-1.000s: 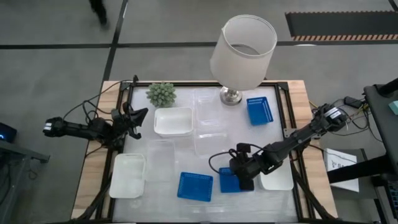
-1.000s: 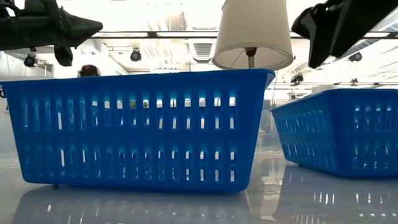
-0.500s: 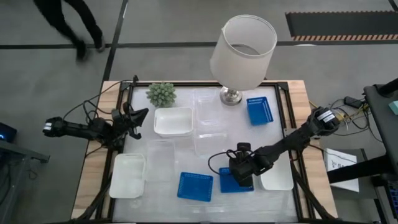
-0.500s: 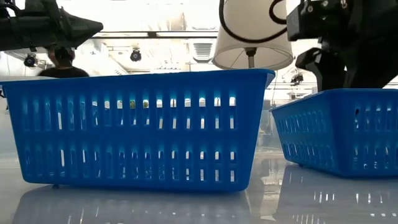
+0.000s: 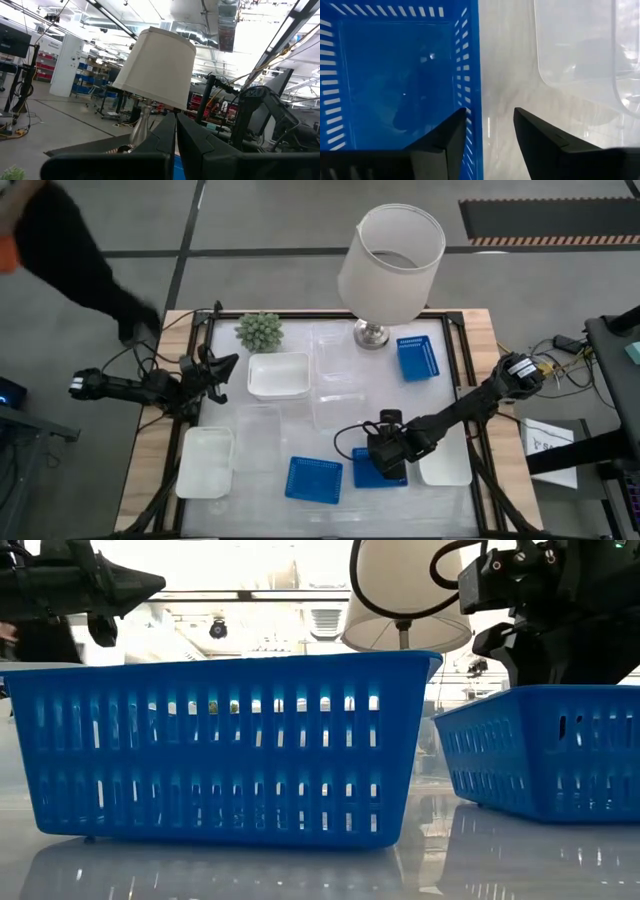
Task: Stack baskets by color
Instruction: Stack the bottom center blue bin on top of the top blue bin
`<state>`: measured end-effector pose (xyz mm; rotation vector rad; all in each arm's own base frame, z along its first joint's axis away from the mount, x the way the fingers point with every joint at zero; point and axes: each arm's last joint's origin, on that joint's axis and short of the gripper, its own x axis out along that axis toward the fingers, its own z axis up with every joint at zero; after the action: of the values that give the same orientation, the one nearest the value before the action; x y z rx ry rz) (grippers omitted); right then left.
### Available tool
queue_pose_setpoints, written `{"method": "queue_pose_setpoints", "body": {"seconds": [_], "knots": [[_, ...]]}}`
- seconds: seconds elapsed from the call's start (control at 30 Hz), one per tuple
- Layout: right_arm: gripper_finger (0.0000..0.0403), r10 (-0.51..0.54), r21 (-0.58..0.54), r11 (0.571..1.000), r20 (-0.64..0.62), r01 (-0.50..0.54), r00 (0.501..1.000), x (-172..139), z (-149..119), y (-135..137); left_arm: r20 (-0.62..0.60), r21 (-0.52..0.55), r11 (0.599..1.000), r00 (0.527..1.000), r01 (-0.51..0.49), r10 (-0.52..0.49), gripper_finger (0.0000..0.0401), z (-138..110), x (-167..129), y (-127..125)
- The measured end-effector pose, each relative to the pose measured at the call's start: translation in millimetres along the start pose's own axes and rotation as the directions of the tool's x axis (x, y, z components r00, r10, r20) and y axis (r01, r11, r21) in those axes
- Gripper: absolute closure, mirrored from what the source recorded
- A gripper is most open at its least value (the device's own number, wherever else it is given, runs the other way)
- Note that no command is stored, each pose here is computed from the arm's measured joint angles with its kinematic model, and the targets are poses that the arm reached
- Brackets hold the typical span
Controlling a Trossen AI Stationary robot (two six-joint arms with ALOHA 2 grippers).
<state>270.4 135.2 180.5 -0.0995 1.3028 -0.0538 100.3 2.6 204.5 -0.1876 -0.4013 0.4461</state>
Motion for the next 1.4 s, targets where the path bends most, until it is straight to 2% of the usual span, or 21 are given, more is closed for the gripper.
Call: {"method": "queue_pose_setpoints", "body": {"seconds": [0.2,0.43,0.53,0.7,0.93,1.03,1.1,1.17,1.27,1.3,1.4], "knots": [[0.0301,0.003,0.002,1.000,0.007,-0.003,1.000,1,0,0,0.000,0.000,1.000,1.000,0.000,0.000,0.0401,0,0,0],[0.0385,0.010,-0.006,1.000,0.009,-0.010,1.000,0,0,0,0.000,0.000,1.000,1.000,0.000,0.000,0.0401,0,0,0],[0.0389,0.036,-0.013,0.999,0.012,-0.035,0.999,-3,2,-1,0.000,0.000,1.000,1.000,0.000,0.000,0.0401,0,0,0],[0.0391,0.163,0.055,0.985,0.027,-0.165,0.986,-20,6,-14,0.000,0.001,1.000,1.000,-0.001,0.001,0.0401,0,0,0],[0.0392,0.295,0.179,0.930,0.160,-0.322,0.942,-64,7,-50,-0.001,0.000,1.000,1.000,-0.001,0.001,0.0401,0,0,0],[0.0392,0.295,0.213,0.912,0.251,-0.350,0.922,-86,3,-71,0.011,-0.007,1.000,1.000,-0.001,0.001,0.0401,1,0,0],[0.0392,0.235,0.296,0.897,0.309,-0.328,0.922,-98,0,-90,0.040,-0.026,1.000,0.999,0.000,0.001,0.0401,5,-1,0],[0.0392,0.141,0.428,0.860,0.323,-0.277,0.936,-106,-8,-110,0.085,-0.054,0.999,0.996,-0.003,0.008,0.0401,10,-1,0],[0.0392,0.030,0.596,0.783,0.252,-0.180,0.967,-113,-25,-139,0.160,-0.053,0.999,0.987,-0.008,0.017,0.0401,20,-2,1],[0.0392,-0.008,0.650,0.746,0.221,-0.142,0.975,-115,-31,-147,0.190,-0.060,0.998,0.982,-0.008,0.019,0.0401,23,-2,1],[0.0392,-0.108,0.800,0.599,0.113,-0.026,0.988,-118,-50,-174,0.272,-0.092,0.996,0.962,-0.005,0.030,0.0401,32,-4,2]]}}
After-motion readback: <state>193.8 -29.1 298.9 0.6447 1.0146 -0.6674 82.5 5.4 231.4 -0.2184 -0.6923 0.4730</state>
